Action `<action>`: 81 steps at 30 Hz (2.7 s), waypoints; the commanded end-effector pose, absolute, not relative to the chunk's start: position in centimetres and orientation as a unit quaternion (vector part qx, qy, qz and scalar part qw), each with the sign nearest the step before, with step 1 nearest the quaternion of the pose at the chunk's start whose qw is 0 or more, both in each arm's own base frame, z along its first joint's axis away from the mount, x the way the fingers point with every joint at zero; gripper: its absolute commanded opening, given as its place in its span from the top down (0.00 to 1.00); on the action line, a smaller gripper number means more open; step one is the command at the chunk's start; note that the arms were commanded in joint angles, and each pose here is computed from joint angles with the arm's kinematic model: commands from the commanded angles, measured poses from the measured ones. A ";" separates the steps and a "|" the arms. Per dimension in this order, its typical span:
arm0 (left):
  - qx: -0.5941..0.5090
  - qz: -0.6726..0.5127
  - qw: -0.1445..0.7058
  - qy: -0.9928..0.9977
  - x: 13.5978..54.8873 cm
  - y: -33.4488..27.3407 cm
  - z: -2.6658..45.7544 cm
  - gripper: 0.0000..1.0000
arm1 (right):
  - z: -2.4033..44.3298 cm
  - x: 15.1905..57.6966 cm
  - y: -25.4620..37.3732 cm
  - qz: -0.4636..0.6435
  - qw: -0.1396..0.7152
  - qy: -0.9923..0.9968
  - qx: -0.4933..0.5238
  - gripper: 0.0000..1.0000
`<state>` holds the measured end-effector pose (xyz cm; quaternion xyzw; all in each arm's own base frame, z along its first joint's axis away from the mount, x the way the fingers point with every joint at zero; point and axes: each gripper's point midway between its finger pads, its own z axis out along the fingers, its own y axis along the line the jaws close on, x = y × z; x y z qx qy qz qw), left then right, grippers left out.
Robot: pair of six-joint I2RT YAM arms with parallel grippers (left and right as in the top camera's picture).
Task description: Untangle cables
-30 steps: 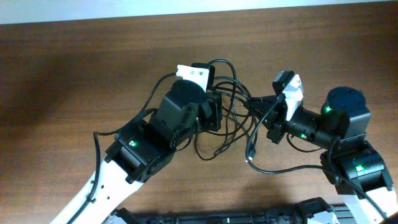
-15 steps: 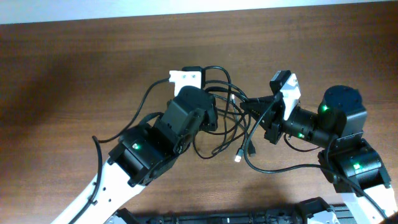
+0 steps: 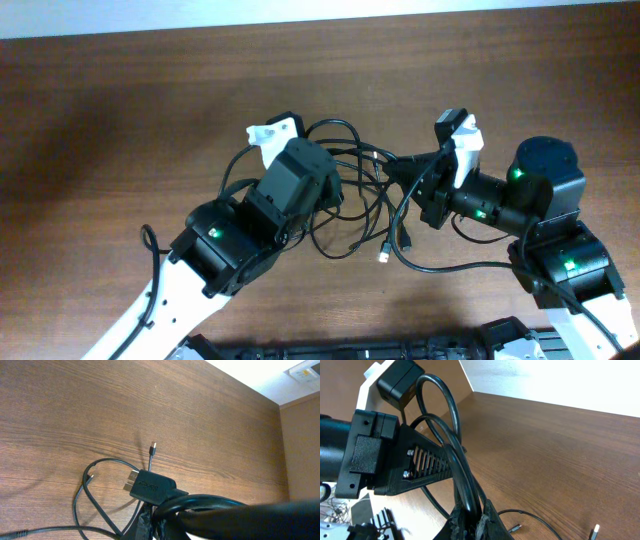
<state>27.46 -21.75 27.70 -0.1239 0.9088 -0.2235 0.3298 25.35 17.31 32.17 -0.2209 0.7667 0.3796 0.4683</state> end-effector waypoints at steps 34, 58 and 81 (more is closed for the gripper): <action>0.097 -0.046 0.431 0.896 30.8 -16.9 29.3 1.00 | 30.6 27.0 14.2 0.290 0.485 0.806 -0.173 0.28; 0.081 -0.121 0.420 0.896 31.0 -19.5 29.3 1.00 | 28.5 26.4 17.5 0.359 0.426 0.786 -0.269 0.96; 0.157 -0.075 0.407 0.897 31.7 -16.8 28.5 0.91 | 25.4 27.4 14.9 0.293 0.395 0.849 -0.192 0.32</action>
